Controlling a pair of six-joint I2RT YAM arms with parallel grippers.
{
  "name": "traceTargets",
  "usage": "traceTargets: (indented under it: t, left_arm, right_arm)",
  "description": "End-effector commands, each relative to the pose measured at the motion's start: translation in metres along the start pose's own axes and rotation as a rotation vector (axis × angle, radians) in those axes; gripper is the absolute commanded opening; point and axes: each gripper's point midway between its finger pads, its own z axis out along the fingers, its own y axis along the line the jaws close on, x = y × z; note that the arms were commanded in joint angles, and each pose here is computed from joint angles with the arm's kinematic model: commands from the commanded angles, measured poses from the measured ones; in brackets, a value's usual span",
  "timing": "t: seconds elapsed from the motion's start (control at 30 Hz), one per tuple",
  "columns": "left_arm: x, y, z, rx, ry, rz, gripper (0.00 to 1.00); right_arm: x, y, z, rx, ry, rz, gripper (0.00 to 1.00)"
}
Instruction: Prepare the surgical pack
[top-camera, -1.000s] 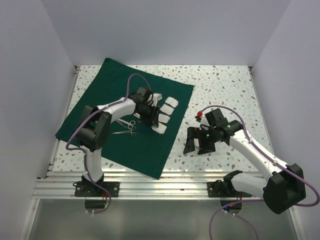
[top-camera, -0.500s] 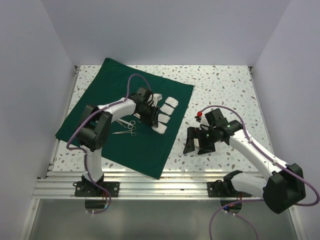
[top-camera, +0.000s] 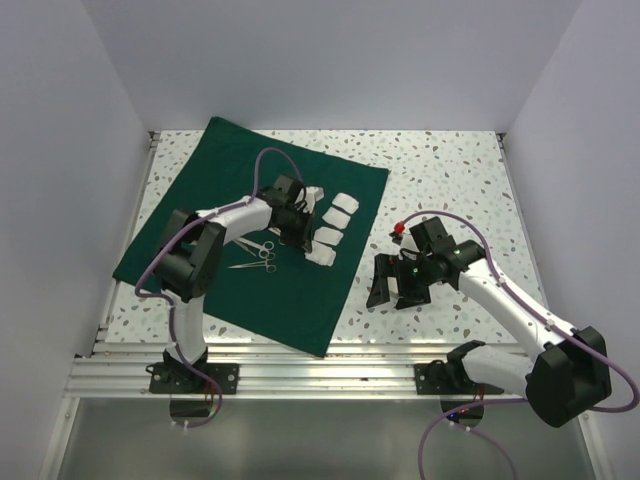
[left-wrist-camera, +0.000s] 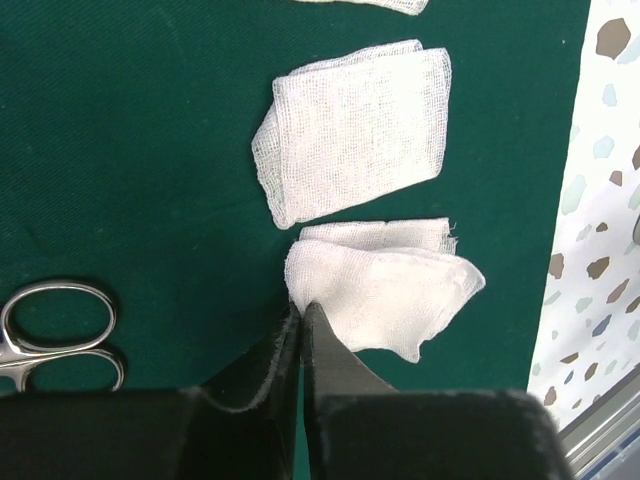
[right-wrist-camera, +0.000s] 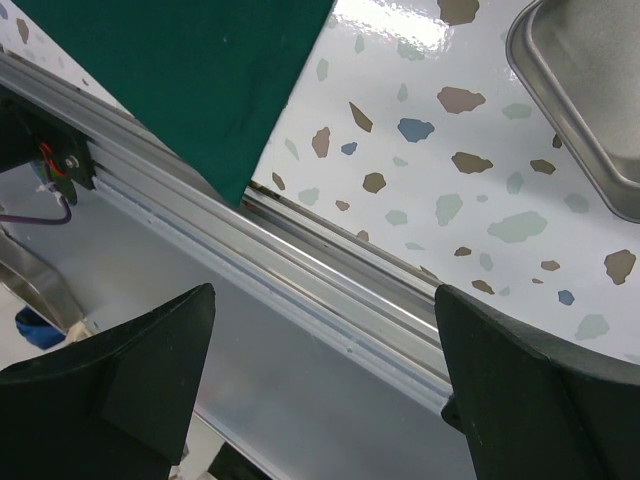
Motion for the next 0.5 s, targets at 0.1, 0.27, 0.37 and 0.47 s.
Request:
traceTargets:
  t: [0.1,0.27,0.37,0.47]
  left_arm:
    - [0.000,-0.007,-0.007,0.014,-0.013,0.018,0.00]
    - [-0.017,-0.023,-0.023,0.061,-0.065,0.020,0.00]
    - [-0.021,-0.028,-0.026,0.079,-0.074,0.016,0.00]
    - [-0.023,-0.030,-0.030,0.084,-0.083,0.017,0.00]
  right_arm:
    - [-0.009,0.008,-0.004,-0.028,-0.024,-0.016,0.95]
    - [-0.009,0.009,-0.003,-0.031,-0.026,-0.016,0.95]
    - [-0.009,0.009,-0.004,-0.033,-0.027,-0.017,0.95]
    - [-0.008,0.009,-0.004,-0.035,-0.027,-0.016,0.95]
